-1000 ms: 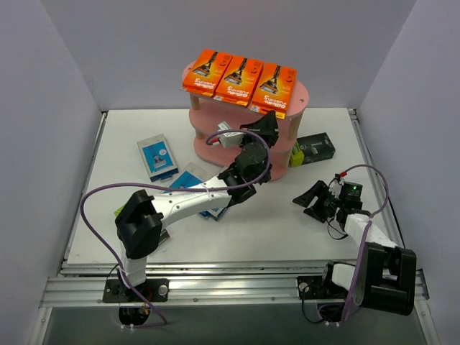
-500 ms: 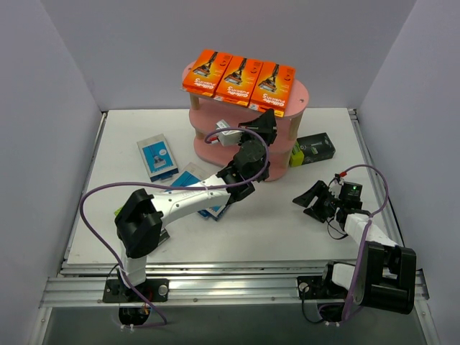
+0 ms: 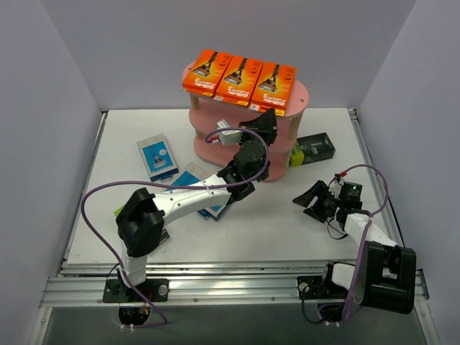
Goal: Place and organize the shaving razors onto the shelf
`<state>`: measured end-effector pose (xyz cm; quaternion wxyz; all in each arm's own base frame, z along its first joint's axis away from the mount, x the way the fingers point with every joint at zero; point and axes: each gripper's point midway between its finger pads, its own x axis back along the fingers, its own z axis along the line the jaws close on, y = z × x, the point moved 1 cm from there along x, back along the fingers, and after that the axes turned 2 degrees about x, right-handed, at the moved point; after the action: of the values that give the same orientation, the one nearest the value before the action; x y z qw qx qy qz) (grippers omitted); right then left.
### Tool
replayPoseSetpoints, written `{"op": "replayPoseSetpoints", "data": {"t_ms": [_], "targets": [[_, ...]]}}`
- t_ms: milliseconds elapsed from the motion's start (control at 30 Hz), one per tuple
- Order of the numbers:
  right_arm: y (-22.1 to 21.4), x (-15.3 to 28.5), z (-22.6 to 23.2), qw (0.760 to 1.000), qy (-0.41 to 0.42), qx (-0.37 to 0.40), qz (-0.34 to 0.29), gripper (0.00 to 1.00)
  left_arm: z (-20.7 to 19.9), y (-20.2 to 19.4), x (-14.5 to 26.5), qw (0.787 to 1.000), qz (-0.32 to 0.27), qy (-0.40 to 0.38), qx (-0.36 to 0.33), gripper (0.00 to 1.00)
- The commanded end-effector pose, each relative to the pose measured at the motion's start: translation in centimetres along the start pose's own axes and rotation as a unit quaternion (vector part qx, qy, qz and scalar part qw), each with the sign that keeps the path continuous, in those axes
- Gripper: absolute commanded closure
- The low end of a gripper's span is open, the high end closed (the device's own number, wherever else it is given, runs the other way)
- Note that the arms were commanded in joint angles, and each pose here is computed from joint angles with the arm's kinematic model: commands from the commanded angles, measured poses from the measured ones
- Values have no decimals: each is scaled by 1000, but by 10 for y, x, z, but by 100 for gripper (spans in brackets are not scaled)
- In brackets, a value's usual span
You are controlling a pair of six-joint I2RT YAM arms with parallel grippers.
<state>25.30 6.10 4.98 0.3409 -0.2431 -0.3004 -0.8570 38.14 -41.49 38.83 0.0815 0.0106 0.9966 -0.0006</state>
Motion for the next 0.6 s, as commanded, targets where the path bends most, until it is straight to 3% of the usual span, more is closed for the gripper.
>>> {"op": "replayPoseSetpoints", "data": {"t_ms": [0, 567], "targets": [[-1, -1, 3, 1000, 9, 8, 1, 36, 2, 3, -3, 1000, -4, 1, -1, 78], [0, -1, 3, 1000, 9, 9, 0, 36, -5, 5, -4, 1000, 8, -19, -7, 65]]}}
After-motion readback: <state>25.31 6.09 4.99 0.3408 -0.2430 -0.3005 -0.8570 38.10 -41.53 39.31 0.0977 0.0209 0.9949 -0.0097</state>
